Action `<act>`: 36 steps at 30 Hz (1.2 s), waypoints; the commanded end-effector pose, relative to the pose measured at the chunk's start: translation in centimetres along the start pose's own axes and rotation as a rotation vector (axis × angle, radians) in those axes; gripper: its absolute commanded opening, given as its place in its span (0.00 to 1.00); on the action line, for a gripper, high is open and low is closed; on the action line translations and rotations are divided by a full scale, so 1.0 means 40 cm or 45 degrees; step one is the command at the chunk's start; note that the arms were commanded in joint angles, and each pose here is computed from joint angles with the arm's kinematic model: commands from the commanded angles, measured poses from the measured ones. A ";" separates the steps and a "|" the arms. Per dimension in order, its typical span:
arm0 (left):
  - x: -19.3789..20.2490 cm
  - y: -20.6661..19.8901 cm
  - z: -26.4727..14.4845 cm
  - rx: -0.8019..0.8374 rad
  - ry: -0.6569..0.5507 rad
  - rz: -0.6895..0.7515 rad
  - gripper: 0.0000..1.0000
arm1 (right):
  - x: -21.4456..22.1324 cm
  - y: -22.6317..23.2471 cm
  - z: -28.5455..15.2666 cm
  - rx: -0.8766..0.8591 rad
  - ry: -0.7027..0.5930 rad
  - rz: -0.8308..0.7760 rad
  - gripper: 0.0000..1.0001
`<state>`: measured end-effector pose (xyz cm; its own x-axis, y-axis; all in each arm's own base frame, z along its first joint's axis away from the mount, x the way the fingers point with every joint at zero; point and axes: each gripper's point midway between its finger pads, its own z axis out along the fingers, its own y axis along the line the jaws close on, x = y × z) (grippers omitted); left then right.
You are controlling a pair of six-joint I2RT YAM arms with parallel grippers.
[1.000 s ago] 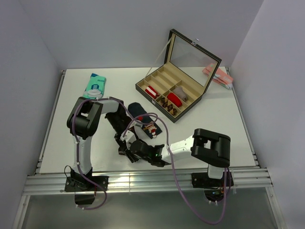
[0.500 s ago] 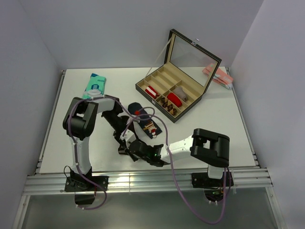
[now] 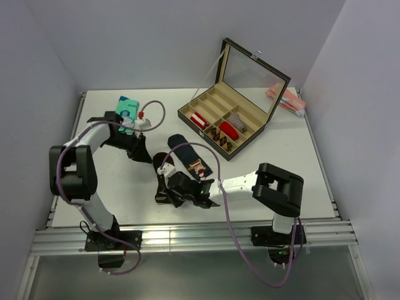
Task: Roll the socks
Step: Roll the sock at the center of the board.
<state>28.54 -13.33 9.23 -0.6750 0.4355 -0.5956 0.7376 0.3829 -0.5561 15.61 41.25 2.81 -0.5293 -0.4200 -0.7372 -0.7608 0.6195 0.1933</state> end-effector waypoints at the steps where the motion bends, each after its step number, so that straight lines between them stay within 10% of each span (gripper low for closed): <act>1: -0.112 0.039 -0.111 -0.261 -0.277 0.098 0.32 | 0.042 0.005 -0.049 -0.166 0.228 0.129 0.06; 16: -0.024 -0.020 -0.074 -0.851 -0.137 0.841 0.51 | 0.023 -0.085 -0.005 -0.471 0.764 0.595 0.12; 27: 0.106 -0.134 0.079 -0.670 -0.012 1.228 0.74 | 0.035 -0.120 0.025 -0.504 0.855 0.740 0.13; 36: 0.153 -0.164 0.177 -0.621 0.067 1.336 0.69 | 0.029 -0.133 0.035 -0.497 0.856 0.788 0.13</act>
<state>18.23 -18.31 4.66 0.2491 0.7525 -0.6096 0.9014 0.0500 0.4302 19.70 39.84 2.39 -0.8787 -0.4774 -0.0073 -0.3102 0.5591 0.7689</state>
